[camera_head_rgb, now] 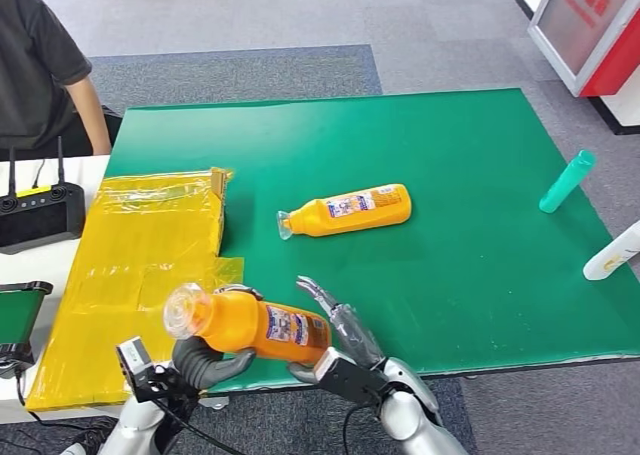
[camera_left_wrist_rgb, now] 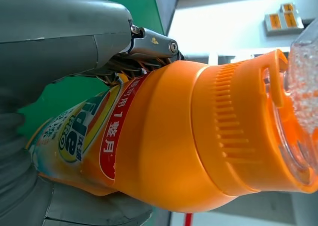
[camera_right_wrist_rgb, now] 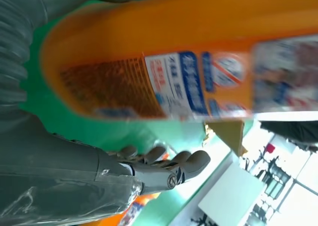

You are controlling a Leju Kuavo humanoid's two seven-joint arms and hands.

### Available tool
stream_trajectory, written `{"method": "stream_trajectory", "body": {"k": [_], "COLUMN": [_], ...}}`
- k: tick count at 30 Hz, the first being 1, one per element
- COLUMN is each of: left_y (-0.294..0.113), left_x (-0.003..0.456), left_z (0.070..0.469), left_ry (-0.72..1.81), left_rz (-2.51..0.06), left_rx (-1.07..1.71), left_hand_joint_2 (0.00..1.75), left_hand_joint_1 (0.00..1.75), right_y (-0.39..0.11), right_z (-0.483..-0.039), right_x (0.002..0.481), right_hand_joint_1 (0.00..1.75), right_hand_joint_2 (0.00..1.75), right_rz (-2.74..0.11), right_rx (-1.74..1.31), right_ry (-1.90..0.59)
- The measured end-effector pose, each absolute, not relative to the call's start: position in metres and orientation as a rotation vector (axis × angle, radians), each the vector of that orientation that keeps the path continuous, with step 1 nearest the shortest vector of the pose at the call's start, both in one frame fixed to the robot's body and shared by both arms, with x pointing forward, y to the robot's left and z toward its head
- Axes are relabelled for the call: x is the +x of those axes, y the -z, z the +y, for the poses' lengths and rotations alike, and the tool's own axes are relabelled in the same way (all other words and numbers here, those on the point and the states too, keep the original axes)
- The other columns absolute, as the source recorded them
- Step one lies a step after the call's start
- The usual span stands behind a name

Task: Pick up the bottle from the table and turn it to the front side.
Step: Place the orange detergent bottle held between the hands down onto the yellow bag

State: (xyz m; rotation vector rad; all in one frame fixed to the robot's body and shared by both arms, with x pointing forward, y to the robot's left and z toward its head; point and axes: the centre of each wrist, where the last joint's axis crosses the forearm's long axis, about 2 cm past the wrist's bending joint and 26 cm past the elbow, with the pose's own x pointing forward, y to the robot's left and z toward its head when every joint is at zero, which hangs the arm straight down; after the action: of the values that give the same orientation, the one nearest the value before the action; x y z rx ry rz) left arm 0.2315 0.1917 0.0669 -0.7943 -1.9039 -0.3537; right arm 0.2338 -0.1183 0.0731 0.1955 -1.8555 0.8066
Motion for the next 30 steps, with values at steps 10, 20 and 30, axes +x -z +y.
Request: {"method": "stream_trajectory", "body": {"k": [10,20,30], "left_y": [-0.069,-0.079,-0.095], "left_x": [0.232,0.236,0.239], "left_z": [0.203,0.207,0.213], "left_ry": [0.369,0.425,0.545], "left_rz": [-1.946,-2.012,-2.053], "left_rx": [-0.532,-0.197,0.339], "left_hand_joint_2": [1.75,1.75,1.75], "left_hand_joint_1": [1.75,1.75,1.75], "right_y": [-0.083,-0.088,-0.09], "right_z": [-0.128,-0.131,-0.137], "right_x": [0.232,0.228,0.223], "right_hand_joint_1": [0.0,0.0,0.0], "right_hand_joint_2": [1.75,1.75,1.75], "right_rz": [-1.896,-1.906,-1.907], "right_rx": [0.146,0.119,0.101], "right_ry": [-0.733,-0.704,-0.664]}}
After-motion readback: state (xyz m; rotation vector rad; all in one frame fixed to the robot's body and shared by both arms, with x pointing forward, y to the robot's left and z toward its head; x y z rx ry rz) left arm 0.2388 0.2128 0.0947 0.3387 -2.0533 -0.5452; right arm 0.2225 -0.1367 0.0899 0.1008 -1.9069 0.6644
